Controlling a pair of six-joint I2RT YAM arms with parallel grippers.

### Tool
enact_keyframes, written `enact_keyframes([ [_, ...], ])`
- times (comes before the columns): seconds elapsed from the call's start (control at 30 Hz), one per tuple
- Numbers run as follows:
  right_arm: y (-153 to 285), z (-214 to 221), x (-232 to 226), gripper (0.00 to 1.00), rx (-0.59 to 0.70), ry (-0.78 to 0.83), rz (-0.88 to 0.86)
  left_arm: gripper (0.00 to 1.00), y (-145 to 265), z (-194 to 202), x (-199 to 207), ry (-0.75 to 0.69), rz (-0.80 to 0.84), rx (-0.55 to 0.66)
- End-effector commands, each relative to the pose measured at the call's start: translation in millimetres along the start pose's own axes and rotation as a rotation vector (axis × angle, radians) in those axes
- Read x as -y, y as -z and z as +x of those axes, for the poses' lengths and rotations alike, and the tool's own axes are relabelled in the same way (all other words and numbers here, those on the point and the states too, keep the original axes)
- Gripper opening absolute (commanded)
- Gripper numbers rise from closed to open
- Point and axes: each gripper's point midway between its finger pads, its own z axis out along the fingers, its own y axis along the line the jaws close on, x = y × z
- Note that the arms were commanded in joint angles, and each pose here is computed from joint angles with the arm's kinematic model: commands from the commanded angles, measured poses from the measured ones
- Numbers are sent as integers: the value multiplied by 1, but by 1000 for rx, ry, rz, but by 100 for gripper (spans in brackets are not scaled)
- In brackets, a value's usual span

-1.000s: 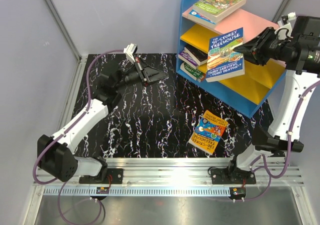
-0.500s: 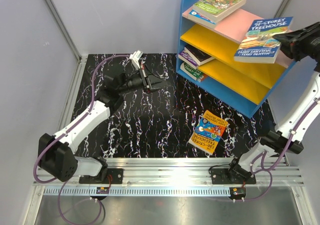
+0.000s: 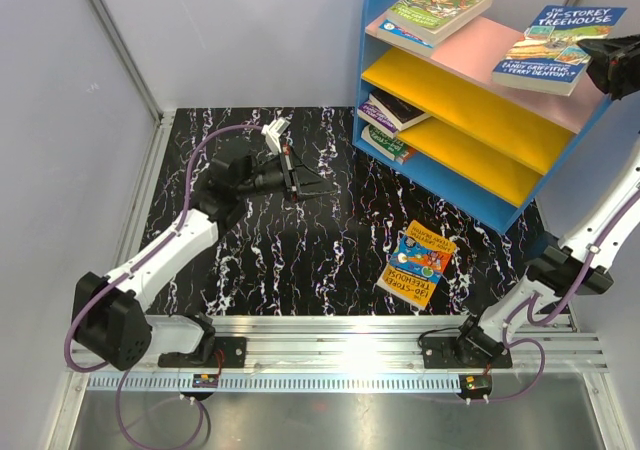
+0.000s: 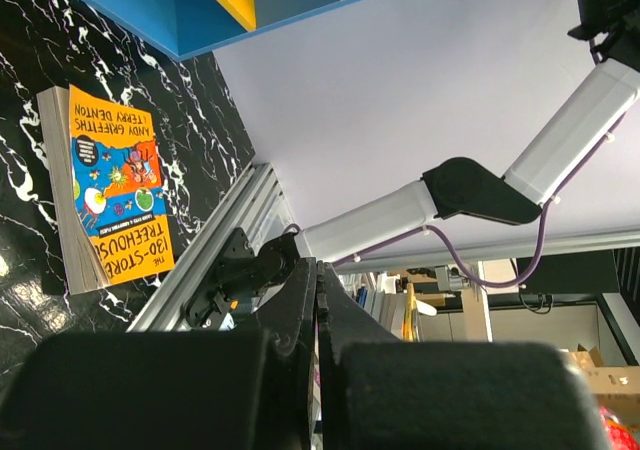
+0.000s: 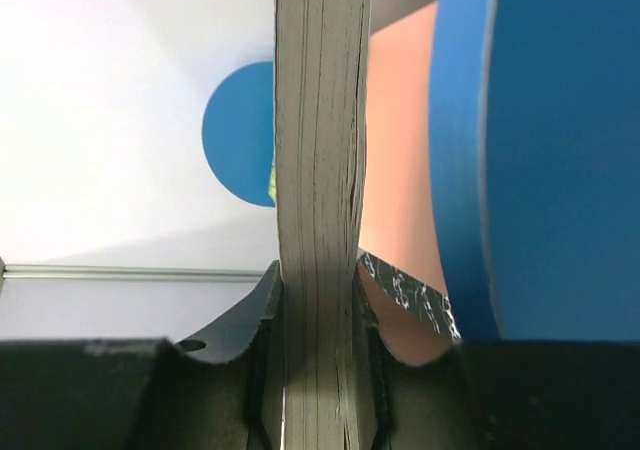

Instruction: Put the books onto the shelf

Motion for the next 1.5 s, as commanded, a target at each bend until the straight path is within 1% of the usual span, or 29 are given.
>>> enact_keyframes([
  [0.0,-6,-33,-18,0,109,24,-74,0,10,7,21,-64,58,-26],
  [0.17,-15,-44,-11,1,135,40,-62,0,12,9,21,-62,58,-32],
  [0.2,-14,-44,-8,8,139,44,-49,1,12,9,21,-63,58,-31],
  [0.27,-12,-45,1,18,162,69,-1,1,13,10,20,-59,56,-30],
  [0.3,-11,-45,4,25,170,76,12,1,12,10,19,-58,55,-31],
  [0.33,-12,-47,11,30,182,86,40,2,13,10,20,-58,55,-32],
  [0.37,-8,-47,10,37,198,99,50,2,13,12,19,-55,54,-37],
  [0.47,-4,-54,16,46,242,116,91,2,13,12,17,-52,52,-42],
  [0.5,-3,-56,17,52,255,117,99,2,14,13,17,-52,51,-42],
  [0.53,0,-60,17,69,280,121,106,2,14,13,17,-51,52,-46],
  [0.6,1,-66,19,77,301,119,113,2,15,13,17,-51,53,-48],
  [0.63,2,-68,18,87,311,115,109,2,15,13,17,-51,53,-50],
  [0.67,1,-70,19,91,315,109,111,2,15,13,16,-47,49,-50],
  [0.73,1,-71,21,93,317,104,116,2,16,13,16,-50,49,-52],
  [0.77,3,-72,22,98,323,104,123,2,17,13,16,-54,50,-52],
  [0.8,6,-73,22,100,332,106,129,2,17,13,17,-56,49,-50],
  [0.93,18,-74,20,100,375,145,157,2,16,13,14,-50,42,-49],
  [1.0,27,-70,11,100,377,158,133,2,16,13,14,-51,43,-49],
  [1.07,29,-52,-3,99,313,168,71,2,16,12,15,-59,44,-48],
  [1.1,30,-44,-8,95,279,166,44,2,15,11,15,-62,43,-48],
  [1.13,21,-30,-7,89,204,151,12,2,14,10,14,-62,39,-48],
  [1.17,33,-14,-23,88,194,186,-26,2,13,8,15,-72,40,-46],
  [1.23,32,14,-36,88,132,245,-78,2,10,5,13,-74,37,-49],
  [1.3,41,49,-56,90,82,302,-115,10,7,0,17,-104,39,-51],
  [1.33,30,84,-60,94,-13,311,-135,12,4,0,10,-88,14,-64],
  [1.37,42,109,-70,96,-47,322,-164,13,3,0,7,-121,3,-73],
  [1.4,43,130,-69,98,-92,314,-172,25,2,-1,8,-139,-5,-83],
  [1.43,24,154,-43,99,-158,267,-113,33,1,2,-5,-113,-50,-106],
  [1.47,25,199,-21,100,-234,247,-74,49,2,5,-13,-130,-80,-121],
])
